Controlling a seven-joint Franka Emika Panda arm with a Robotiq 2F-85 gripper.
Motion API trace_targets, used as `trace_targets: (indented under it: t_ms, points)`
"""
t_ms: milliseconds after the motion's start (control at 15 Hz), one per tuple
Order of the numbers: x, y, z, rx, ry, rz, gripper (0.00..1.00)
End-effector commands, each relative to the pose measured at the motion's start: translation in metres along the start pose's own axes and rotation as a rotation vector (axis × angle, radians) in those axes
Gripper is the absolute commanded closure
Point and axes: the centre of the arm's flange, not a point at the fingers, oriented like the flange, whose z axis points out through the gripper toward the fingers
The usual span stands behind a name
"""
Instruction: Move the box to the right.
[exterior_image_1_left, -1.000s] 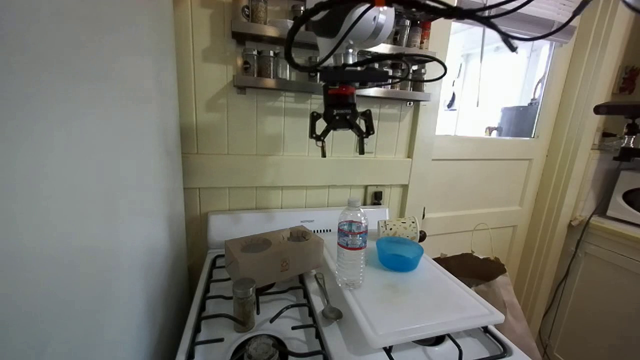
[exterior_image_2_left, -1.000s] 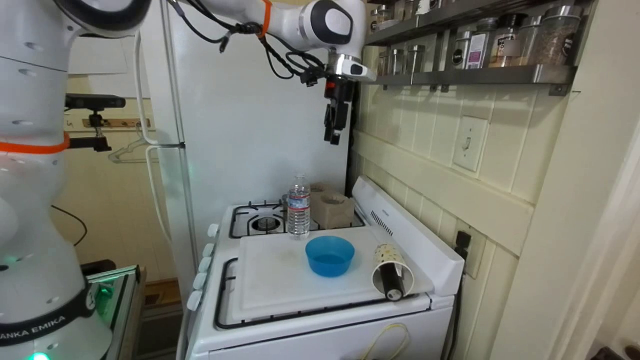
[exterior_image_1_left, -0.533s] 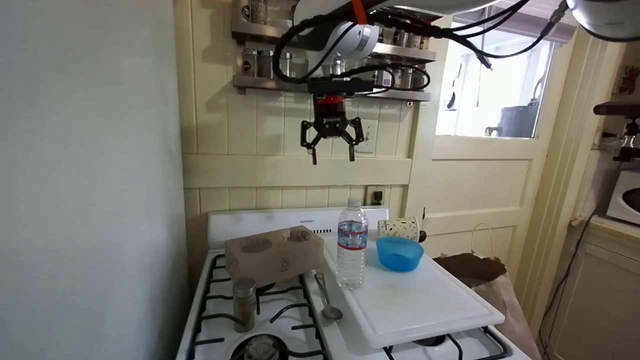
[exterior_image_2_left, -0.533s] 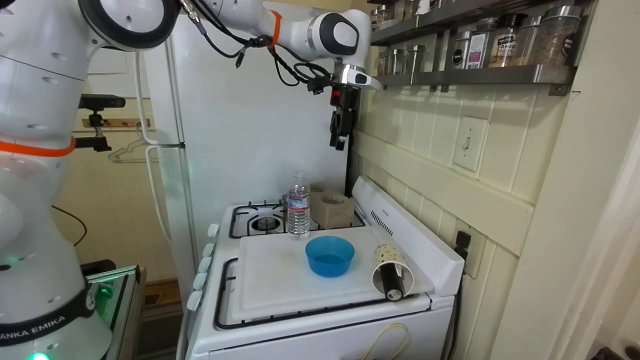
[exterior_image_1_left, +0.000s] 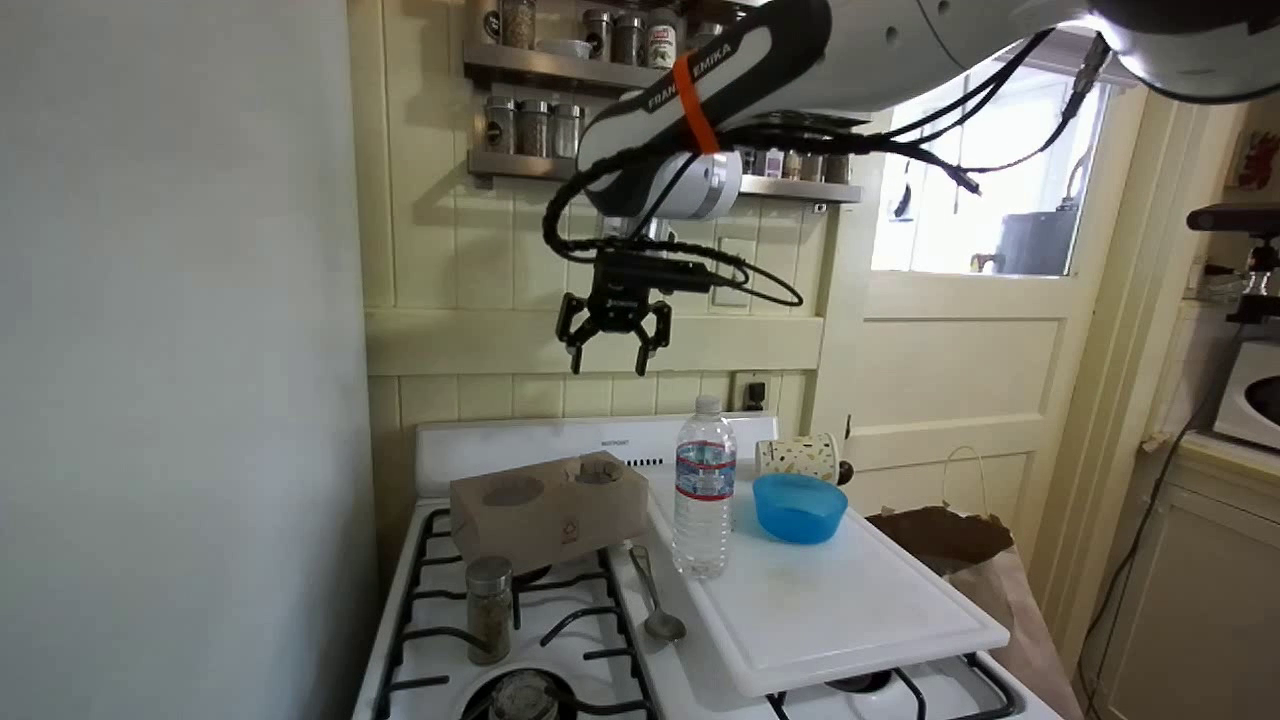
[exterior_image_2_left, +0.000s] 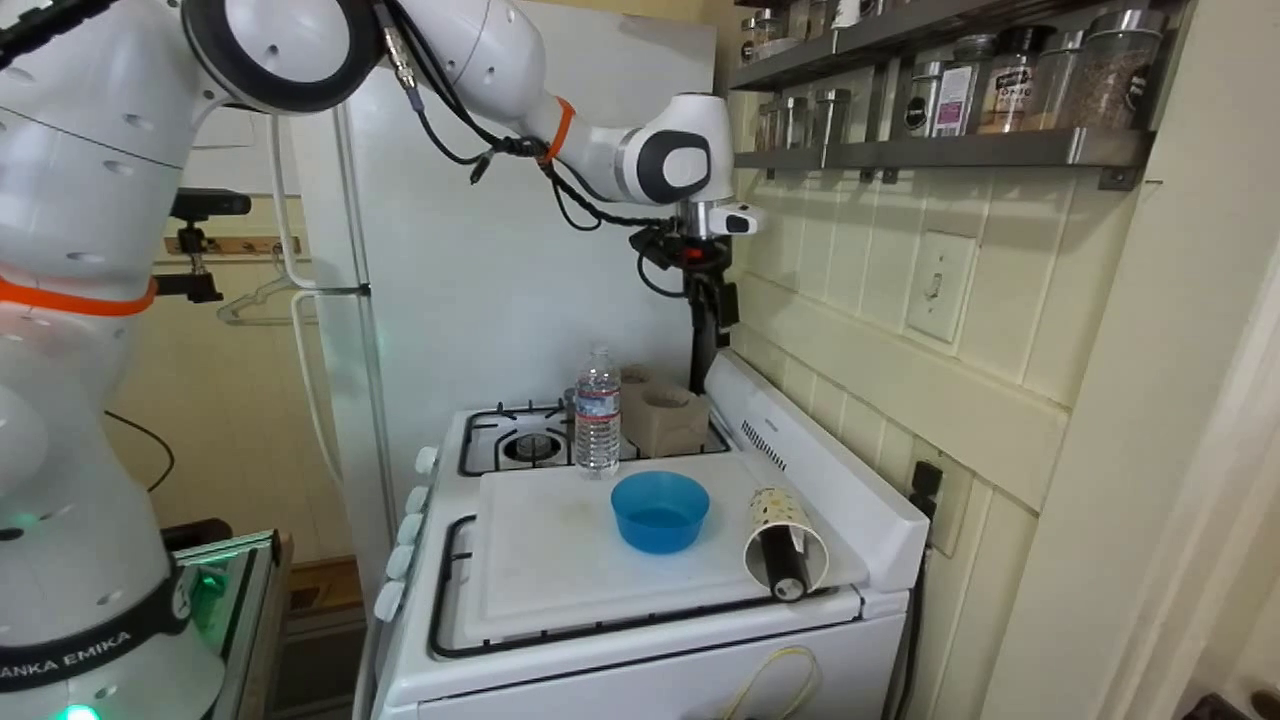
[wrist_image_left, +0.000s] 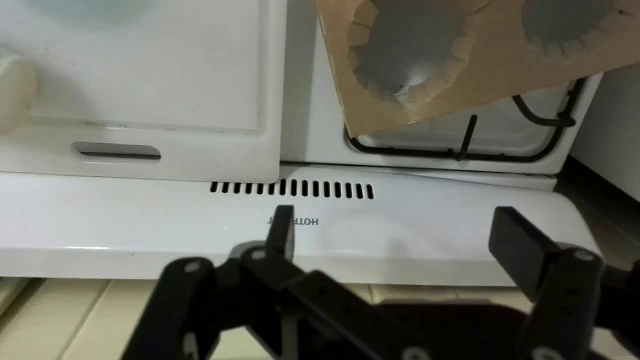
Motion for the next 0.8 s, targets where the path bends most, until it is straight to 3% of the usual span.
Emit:
trace_targets:
  t_ms: [0,67,133,267,533,733]
  points:
    - [-0.017,-0.002,0.047,0.042,-0.004,-0.027,0.0]
    - [-0.017,-0.004,0.06,0.038,-0.055,-0.007,0.0]
    - [-0.01,-0.001,0.04,0.019,-0.018,-0.01,0.0]
    - [-0.015,-0.003,0.058,0.021,-0.049,-0.006,0.0]
    - [-0.029,0.001,0.06,-0.055,-0.034,0.0,0.0]
    - [-0.03,0.006,0.079,-0.044,-0.063,-0.005,0.0]
